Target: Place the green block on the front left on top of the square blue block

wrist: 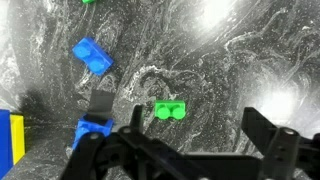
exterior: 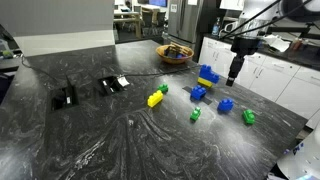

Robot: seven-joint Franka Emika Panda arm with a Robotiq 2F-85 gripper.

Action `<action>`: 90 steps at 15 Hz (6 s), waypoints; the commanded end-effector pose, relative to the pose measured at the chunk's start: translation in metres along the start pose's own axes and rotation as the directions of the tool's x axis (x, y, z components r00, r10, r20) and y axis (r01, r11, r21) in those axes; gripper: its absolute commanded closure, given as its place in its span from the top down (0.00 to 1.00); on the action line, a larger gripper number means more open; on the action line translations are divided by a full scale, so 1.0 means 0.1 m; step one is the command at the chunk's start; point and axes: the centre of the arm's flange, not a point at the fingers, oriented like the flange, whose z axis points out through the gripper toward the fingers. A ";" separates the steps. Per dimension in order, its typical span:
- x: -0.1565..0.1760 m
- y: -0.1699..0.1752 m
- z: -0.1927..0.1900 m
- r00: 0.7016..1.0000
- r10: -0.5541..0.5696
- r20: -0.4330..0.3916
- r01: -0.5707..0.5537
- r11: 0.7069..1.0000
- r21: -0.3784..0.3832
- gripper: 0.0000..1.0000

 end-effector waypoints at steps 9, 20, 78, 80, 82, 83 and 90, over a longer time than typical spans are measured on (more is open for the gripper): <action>0.00 0.00 0.00 1.000 0.000 0.000 0.000 1.000 0.000 1.00; 0.00 0.00 0.00 1.000 0.000 0.000 0.000 1.000 0.000 1.00; 0.87 -0.13 1.94 0.999 0.033 -0.019 -0.034 0.997 -0.074 1.00; 0.88 -0.12 2.01 1.000 0.023 -0.007 -0.023 0.997 -0.069 1.00; 0.90 -0.11 2.07 1.000 0.028 -0.005 -0.029 0.997 -0.070 1.00; 0.92 -0.11 2.09 0.999 0.030 -0.011 -0.031 0.997 -0.069 1.00; 0.94 -0.06 2.09 0.999 0.045 -0.019 -0.046 0.996 -0.073 1.00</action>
